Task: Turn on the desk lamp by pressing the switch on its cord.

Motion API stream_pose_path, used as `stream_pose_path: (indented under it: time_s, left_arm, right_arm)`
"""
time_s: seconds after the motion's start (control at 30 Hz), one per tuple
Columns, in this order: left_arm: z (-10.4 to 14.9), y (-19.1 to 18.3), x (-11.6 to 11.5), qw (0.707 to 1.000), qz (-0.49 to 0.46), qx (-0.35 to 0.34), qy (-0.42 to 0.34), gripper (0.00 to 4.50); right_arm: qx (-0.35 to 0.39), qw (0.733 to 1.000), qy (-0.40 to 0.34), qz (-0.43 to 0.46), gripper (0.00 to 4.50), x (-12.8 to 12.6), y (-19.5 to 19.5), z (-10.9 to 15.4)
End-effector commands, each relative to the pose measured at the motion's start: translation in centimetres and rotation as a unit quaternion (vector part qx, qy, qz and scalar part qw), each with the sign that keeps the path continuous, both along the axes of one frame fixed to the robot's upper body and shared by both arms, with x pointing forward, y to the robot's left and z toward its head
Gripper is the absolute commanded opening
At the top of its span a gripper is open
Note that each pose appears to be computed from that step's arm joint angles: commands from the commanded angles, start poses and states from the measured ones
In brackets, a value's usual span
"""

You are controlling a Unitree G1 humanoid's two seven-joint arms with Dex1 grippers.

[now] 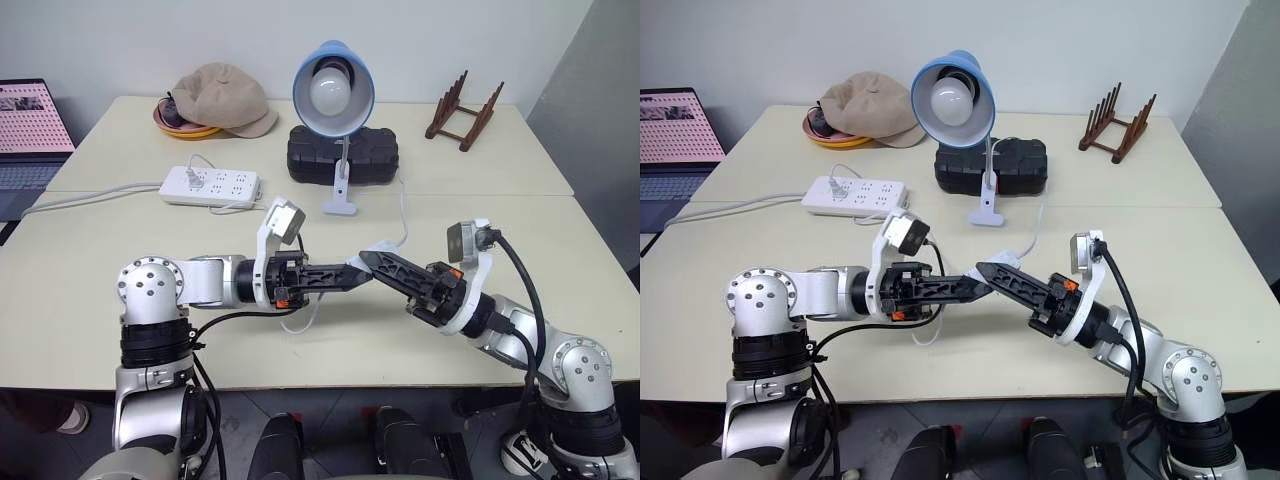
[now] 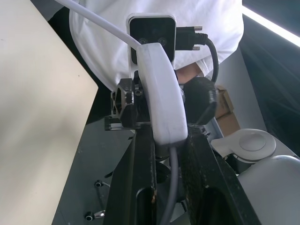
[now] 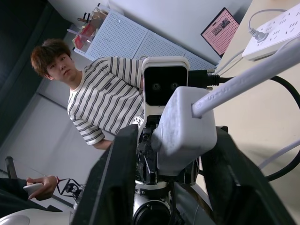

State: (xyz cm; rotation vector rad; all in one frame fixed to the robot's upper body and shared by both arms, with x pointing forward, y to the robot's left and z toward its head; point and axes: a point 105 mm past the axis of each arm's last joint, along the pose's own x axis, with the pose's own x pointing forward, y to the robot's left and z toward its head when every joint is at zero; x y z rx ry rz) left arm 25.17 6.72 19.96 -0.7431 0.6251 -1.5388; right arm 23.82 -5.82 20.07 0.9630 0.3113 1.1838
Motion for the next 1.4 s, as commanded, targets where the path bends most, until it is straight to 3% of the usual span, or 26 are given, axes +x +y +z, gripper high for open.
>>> stream_pose_path:
  time_s: [0.03, 0.17, 0.57, 1.0, 1.07, 1.13, 1.4]
  left_arm:
    - [0.7, 0.1, -0.5, 1.000, -0.012, -0.013, -0.011, 0.38]
    - [0.6, 0.1, -0.5, 1.000, -0.010, -0.013, -0.010, 0.38]
    - [0.5, 0.2, -0.2, 1.000, 0.003, 0.001, -0.020, 0.38]
    - [0.9, 0.0, 0.2, 0.999, 0.012, 0.008, -0.040, 0.38]
    - [0.9, -0.1, 0.2, 0.999, 0.012, 0.008, -0.042, 0.38]
    - [0.9, -0.1, 0.2, 0.999, 0.012, 0.008, -0.043, 0.38]
    - [1.1, 0.1, 0.6, 0.999, 0.016, 0.016, -0.049, 0.38]
  right_arm:
    - [0.005, 1.000, -0.023, 0.002, 0.95, -0.2, -0.1, 0.9]
    - [-0.007, 1.000, -0.026, -0.001, 0.58, -0.1, -0.2, 0.7]
    - [-0.076, 0.996, -0.049, -0.014, 0.56, 0.5, -0.9, 0.3]
    - [-0.143, 0.989, -0.027, -0.029, 0.56, 0.8, -2.5, -0.6]
    - [-0.121, 0.992, -0.024, -0.028, 1.26, 0.8, -2.4, 0.0]
    - [-0.106, 0.994, -0.023, -0.028, 1.45, 0.7, -2.4, 0.4]
    - [-0.107, 0.994, -0.018, -0.023, 3.19, -0.6, -4.2, 0.8]
